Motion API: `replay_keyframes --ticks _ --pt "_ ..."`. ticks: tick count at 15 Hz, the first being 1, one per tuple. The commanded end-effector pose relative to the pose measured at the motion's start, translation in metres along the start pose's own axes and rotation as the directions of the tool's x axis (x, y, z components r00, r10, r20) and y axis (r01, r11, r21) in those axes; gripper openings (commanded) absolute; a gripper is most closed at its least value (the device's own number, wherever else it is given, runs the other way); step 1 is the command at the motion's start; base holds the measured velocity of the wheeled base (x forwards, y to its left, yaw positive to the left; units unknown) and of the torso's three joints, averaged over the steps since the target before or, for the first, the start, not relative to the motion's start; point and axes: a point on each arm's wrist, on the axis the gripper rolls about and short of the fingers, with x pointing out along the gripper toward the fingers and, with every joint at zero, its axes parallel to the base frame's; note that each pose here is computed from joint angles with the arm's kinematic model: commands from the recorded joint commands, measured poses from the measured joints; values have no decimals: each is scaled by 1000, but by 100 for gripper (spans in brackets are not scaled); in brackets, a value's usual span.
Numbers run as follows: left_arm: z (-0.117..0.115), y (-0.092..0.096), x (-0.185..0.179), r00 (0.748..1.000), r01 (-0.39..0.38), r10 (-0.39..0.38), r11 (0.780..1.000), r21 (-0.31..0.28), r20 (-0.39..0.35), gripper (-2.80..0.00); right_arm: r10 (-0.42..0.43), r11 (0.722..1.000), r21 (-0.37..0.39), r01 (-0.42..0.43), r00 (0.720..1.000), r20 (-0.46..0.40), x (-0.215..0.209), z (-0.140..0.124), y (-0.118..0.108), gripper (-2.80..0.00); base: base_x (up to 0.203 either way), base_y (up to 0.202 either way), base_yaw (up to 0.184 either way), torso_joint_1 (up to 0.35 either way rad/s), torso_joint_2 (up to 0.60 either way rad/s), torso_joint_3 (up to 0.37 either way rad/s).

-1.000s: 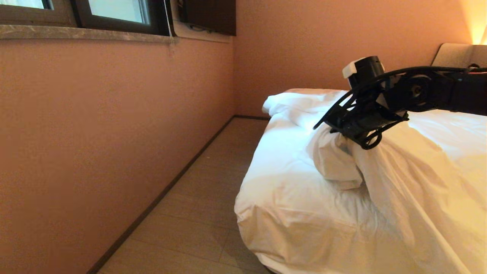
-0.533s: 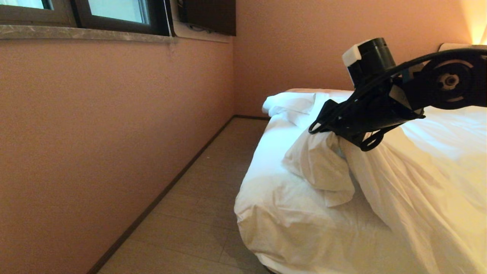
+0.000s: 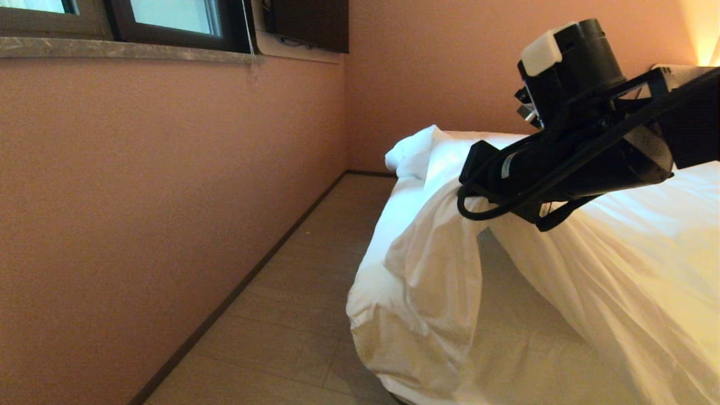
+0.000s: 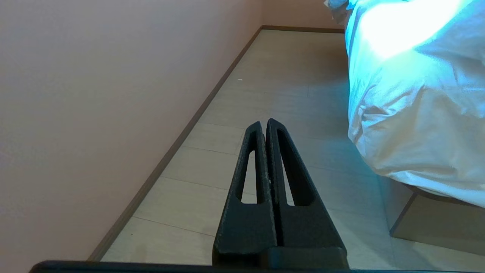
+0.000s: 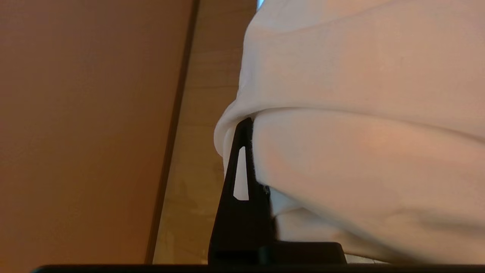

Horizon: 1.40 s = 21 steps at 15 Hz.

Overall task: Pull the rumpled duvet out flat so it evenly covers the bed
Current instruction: Flatten the corners of the folded blanket

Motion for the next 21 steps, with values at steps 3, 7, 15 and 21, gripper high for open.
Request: replay_keyframes --ticks 3,7,15,21 --pt "0 0 0 1000 -1 1 1000 0 0 -280 38 999 -20 -38 999 -2 -18 -5 3 -280 0 0 0 0 0 0" --pt "0 0 0 1000 -1 1 1000 0 0 -280 79 994 -69 -79 997 -16 -37 -14 6 -280 0 0 0 0 0 0" --pt "0 0 0 1000 -1 1 1000 0 0 -280 129 979 -151 -136 990 -54 -55 -30 10 -280 0 0 0 0 0 0" --pt "0 0 0 1000 -1 1 1000 0 0 -280 181 959 -211 -187 982 -50 -70 -36 8 -280 0 0 0 0 0 0"
